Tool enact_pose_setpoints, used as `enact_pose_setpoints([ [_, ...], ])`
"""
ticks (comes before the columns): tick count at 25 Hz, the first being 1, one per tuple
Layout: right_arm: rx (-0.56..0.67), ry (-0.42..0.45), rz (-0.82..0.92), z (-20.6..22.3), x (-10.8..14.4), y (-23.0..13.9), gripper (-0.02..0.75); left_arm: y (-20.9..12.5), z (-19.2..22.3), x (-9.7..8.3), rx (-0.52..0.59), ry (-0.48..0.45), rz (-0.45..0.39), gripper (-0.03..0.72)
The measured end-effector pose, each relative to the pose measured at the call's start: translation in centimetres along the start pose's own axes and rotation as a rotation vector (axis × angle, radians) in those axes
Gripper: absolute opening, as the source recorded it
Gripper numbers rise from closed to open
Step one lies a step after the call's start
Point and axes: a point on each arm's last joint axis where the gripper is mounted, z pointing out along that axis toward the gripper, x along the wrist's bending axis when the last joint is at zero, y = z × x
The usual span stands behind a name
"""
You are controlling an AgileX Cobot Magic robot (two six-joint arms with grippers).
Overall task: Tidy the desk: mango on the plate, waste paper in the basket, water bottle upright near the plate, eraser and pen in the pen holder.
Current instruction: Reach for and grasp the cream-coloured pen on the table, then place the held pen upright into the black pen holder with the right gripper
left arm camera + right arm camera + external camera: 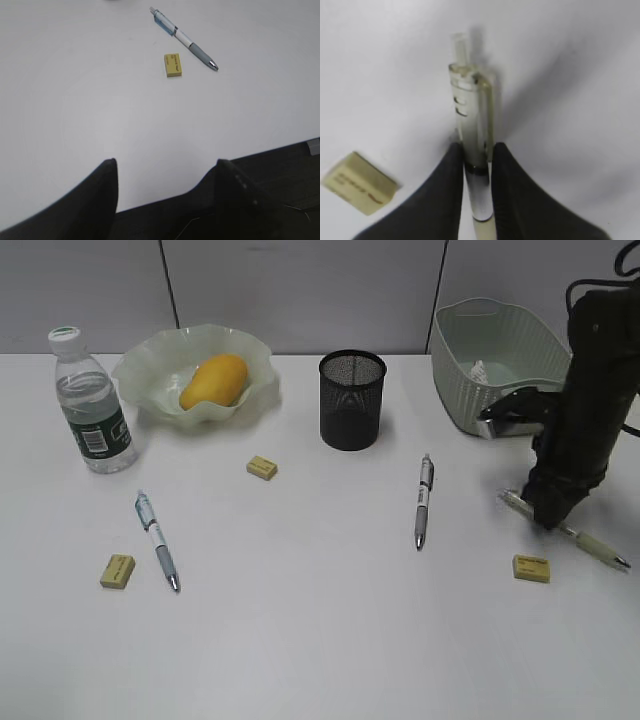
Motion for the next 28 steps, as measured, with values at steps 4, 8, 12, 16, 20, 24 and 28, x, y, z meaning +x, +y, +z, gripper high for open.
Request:
enact_pose_setpoints([
  [4,-0.062,0.034,0.035,-2.7,0.2,1.4,0.145,0.0,0.0,0.0,0.0,0.0,0.0,0.458],
  [8,-0.207,0.048,0.034,-7.1,1.5,4.1,0.145,0.0,0.0,0.0,0.0,0.0,0.0,0.458],
  [12,-0.434,0.043,0.019,-11.8,3.1,7.9,0.145,0.0,0.0,0.0,0.0,0.0,0.0,0.458],
  [16,-0.744,0.003,0.031,-16.6,4.4,11.3,0.145,0.0,0.0,0.0,0.0,0.0,0.0,0.458],
  [20,-1.026,-0.033,0.08,-20.2,5.6,13.5,0.145,0.0,0.0,0.0,0.0,0.0,0.0,0.458],
  [24,-1.155,-0.065,0.1,-21.2,6.6,14.6,0.143,0.0,0.0,0.0,0.0,0.0,0.0,0.458],
  [28,-1.168,-0.072,0.109,-20.1,6.8,15.5,0.143,0.0,0.0,0.0,0.0,0.0,0.0,0.458],
])
